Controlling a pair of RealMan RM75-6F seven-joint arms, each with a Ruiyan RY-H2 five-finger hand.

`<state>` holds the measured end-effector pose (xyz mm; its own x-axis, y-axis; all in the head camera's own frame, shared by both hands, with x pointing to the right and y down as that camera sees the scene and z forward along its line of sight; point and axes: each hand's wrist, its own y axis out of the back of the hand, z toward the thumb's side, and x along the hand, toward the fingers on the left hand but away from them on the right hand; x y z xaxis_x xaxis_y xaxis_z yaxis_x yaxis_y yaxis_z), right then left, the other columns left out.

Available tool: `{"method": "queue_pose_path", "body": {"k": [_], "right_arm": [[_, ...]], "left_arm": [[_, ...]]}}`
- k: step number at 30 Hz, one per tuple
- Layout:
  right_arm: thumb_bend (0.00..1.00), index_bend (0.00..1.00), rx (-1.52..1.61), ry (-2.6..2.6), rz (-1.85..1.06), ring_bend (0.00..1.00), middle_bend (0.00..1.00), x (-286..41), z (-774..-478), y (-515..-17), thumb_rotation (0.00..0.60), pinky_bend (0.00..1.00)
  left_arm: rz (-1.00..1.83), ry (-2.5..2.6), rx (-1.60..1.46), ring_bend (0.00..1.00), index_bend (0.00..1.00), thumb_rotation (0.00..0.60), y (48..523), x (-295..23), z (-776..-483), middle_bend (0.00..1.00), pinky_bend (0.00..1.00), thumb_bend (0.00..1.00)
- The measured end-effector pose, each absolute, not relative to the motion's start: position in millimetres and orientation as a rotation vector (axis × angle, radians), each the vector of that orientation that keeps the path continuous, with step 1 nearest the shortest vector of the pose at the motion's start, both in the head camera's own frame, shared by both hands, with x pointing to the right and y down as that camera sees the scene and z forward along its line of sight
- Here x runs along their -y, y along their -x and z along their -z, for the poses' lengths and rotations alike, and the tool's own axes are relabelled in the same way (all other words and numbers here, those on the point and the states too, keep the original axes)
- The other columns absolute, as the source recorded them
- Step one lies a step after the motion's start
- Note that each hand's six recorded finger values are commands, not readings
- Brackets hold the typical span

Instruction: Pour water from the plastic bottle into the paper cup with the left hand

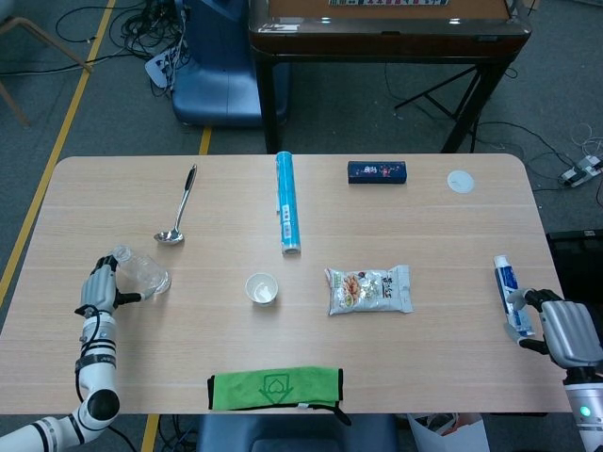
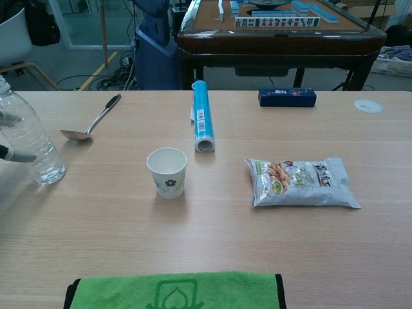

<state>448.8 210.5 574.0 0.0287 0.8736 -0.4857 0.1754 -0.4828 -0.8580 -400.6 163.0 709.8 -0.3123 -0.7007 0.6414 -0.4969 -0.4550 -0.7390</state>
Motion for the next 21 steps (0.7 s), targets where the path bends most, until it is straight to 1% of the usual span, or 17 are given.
{"method": "queue_pose_path", "body": {"k": [8,13,18,21], "right_arm": [[0.23,0.45,1.056,1.708,-1.499,0.41,0.50,-212,-574,-447,0.600,0.66],[0.23,0.45,1.044,1.700,-1.503,0.41,0.50,-213,-575,-445,0.600,0.66],[0.23,0.45,1.028,1.684,-1.509,0.41,0.50,-213,-576,-444,0.600,0.66],[0.23,0.45,1.008,1.665,-1.517,0.41,0.50,-214,-577,-443,0.600,0.66]], "left_arm": [[1.856,1.676,-1.354,0.04,0.10,0.600,412,-173,-685,0.07,0.09,0.07],[1.807,1.623,-1.188,0.04,0.10,0.600,418,-182,-670,0.07,0.11,0.07],[1.763,1.553,-0.997,0.04,0.11,0.600,424,-201,-657,0.07,0.13,0.07],[1.743,1.528,-0.906,0.06,0.15,0.600,426,-215,-652,0.07,0.16,0.07]]}}
